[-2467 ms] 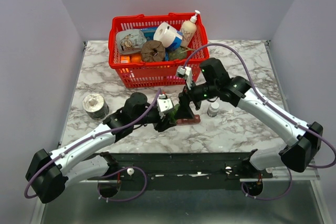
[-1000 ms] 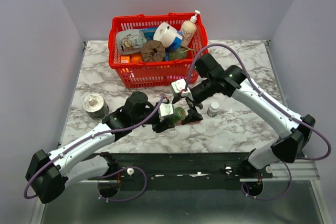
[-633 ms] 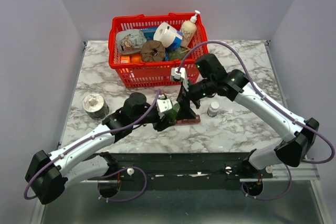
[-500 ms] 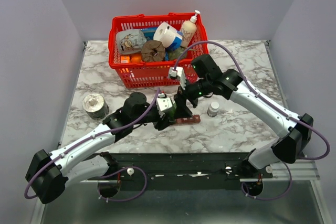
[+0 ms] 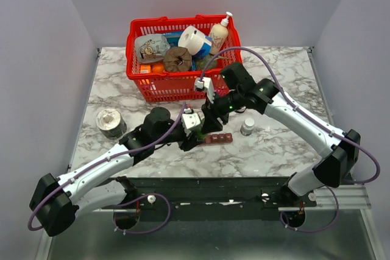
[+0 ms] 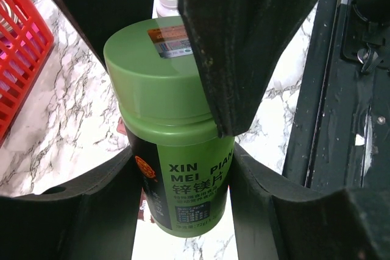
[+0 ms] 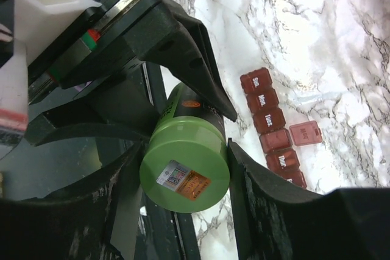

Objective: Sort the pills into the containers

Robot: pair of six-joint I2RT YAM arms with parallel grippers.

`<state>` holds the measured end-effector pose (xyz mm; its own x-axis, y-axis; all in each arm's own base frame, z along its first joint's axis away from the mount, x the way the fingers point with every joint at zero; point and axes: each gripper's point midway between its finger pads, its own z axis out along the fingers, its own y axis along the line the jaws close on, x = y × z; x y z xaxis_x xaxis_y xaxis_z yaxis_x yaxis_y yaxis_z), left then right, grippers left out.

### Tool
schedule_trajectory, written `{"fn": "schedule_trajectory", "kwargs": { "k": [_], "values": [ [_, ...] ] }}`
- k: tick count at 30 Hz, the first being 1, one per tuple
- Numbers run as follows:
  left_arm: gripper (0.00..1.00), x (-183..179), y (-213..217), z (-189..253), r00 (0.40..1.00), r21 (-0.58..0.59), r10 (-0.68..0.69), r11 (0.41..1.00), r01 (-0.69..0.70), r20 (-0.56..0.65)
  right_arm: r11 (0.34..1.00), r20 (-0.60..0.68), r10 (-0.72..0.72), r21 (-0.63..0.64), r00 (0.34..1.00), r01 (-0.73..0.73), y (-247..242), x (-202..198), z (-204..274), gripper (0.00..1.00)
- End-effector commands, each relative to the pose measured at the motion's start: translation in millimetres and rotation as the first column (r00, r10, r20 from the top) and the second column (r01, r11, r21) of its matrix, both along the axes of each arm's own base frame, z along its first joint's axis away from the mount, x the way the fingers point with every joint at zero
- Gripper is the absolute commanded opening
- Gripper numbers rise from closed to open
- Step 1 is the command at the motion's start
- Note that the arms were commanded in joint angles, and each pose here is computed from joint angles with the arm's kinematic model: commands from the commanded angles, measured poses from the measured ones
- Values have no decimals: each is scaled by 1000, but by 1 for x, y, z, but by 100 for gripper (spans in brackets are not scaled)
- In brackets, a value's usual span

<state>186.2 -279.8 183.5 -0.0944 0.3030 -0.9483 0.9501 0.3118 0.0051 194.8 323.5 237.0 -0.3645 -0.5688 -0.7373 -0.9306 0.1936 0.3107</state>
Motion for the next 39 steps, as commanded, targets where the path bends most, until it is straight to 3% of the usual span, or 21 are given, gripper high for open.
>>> {"fn": "schedule_trajectory", "kwargs": {
  "k": [1,2,3,5,6,8,9,10,13,17,23,24,27,31,35,38,39],
  "values": [
    [0,-9,-2,9,988,40,-121,992,118,96,964,18,260,52,965,-260,0,-31,13,15],
    [0,-16,0,4,984,58,-161,986,156,83,939,47,332,73,942,-335,-1,-38,17,14],
    [0,-22,0,6,976,61,-197,979,192,93,888,160,442,56,882,-456,-6,-43,15,14],
    [0,-38,-1,6,946,70,-305,952,299,111,829,281,525,44,803,-557,-10,-47,14,15],
    [0,-42,-1,5,937,77,-333,942,326,110,755,429,589,10,685,-656,-14,-49,13,15],
    [0,-52,0,5,917,84,-390,920,383,89,691,553,610,-23,567,-722,-15,-50,11,17],
    [0,-52,-1,3,916,89,-396,916,390,67,629,623,633,-67,461,-774,-17,-53,10,19],
    [0,-52,-1,4,915,88,-401,914,395,56,619,632,637,-78,441,-782,-12,-47,16,21],
    [0,-54,-1,-4,918,88,-397,915,395,9,663,622,611,-65,490,-746,-3,-36,25,21],
    [0,-46,-6,0,933,56,-358,933,356,38,698,599,569,10,564,-716,2,-40,31,22],
    [0,-40,-7,-5,949,46,-313,949,312,36,794,482,485,107,729,-599,6,-40,41,25],
    [0,-39,-7,-7,951,47,-308,951,306,32,831,432,440,137,787,-539,10,-37,49,25],
    [0,-36,-7,-17,960,50,-279,959,279,1,853,343,428,153,836,-499,11,-39,54,22],
    [0,-29,-9,-20,967,60,-254,965,254,-2,858,291,420,180,860,-480,17,-40,73,17],
    [0,-28,-10,-13,967,49,-255,966,254,22,865,292,426,146,856,-480,15,-37,62,17],
    [0,-32,-9,-9,962,31,-269,963,269,32,843,345,460,119,819,-524,7,-42,51,19],
    [0,-34,-9,-9,961,25,-274,961,274,28,814,415,488,99,768,-572,5,-42,48,20]
  ]
}}
